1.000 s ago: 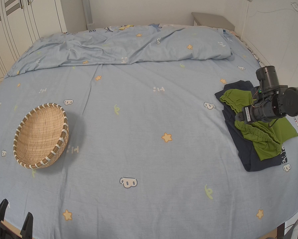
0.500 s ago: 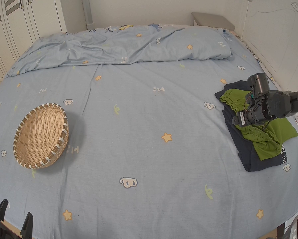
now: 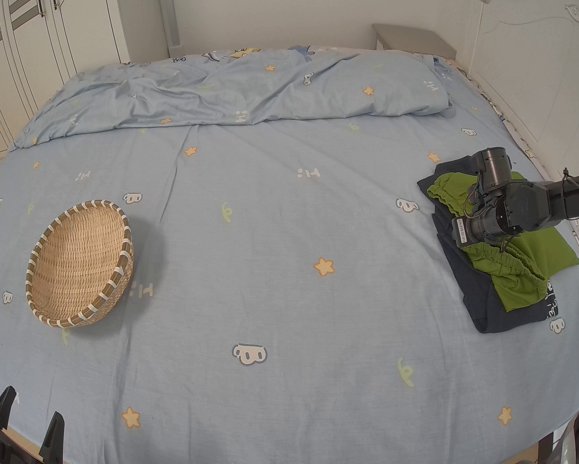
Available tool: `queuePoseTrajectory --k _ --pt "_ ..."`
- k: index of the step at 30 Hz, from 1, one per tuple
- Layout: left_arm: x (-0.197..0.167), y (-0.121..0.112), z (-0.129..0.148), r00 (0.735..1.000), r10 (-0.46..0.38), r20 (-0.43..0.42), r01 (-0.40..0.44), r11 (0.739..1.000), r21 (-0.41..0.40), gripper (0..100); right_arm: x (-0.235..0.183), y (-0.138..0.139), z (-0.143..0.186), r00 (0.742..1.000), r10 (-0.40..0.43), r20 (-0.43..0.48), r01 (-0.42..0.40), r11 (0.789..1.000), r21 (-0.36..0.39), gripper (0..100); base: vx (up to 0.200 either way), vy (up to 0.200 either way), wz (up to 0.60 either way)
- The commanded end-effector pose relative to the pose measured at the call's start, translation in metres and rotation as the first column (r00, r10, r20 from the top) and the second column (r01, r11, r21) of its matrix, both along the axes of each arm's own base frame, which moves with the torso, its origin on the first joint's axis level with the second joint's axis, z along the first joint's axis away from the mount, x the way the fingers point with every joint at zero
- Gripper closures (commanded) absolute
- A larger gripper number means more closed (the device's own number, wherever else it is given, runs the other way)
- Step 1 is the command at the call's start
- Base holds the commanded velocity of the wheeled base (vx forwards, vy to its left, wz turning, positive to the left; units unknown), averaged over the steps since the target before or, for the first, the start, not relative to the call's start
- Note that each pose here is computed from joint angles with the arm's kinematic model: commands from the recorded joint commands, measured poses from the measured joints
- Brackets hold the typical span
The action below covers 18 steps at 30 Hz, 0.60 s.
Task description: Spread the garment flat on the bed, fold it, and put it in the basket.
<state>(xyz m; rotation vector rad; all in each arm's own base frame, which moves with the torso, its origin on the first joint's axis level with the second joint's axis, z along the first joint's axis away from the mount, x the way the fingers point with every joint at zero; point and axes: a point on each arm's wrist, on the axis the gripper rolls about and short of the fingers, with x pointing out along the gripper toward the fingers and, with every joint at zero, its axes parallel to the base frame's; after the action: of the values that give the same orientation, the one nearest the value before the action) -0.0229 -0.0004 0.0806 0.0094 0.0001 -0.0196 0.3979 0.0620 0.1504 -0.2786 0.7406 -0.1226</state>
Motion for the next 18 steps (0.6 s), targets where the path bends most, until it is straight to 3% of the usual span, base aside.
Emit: queuePoseTrajectory --k 1,11,15,18 --pt "0.001 0.000 -0.005 1.000 0.000 -0.015 0.000 1.000 0.000 0 0.003 0.000 -0.002 1.000 -0.001 -0.003 0.001 1.000 -0.001 100 0.000 0.000 0.00" --pt "0.001 0.000 -0.005 1.000 0.000 -0.015 0.000 1.000 0.000 0 0.004 0.002 0.012 0.999 0.011 0.032 -0.011 1.000 0.016 100 0.000 0.000 0.00" --pt "0.001 0.000 -0.005 1.000 0.000 -0.014 0.000 1.000 0.000 0 -0.010 0.006 0.040 0.999 0.018 0.051 -0.020 0.999 0.036 100 0.000 0.000 0.00" --pt "0.001 0.000 -0.005 1.000 0.000 -0.014 0.000 1.000 0.000 0 -0.023 0.019 0.060 0.999 0.010 0.051 -0.015 0.995 0.098 100 0.000 0.000 0.00"
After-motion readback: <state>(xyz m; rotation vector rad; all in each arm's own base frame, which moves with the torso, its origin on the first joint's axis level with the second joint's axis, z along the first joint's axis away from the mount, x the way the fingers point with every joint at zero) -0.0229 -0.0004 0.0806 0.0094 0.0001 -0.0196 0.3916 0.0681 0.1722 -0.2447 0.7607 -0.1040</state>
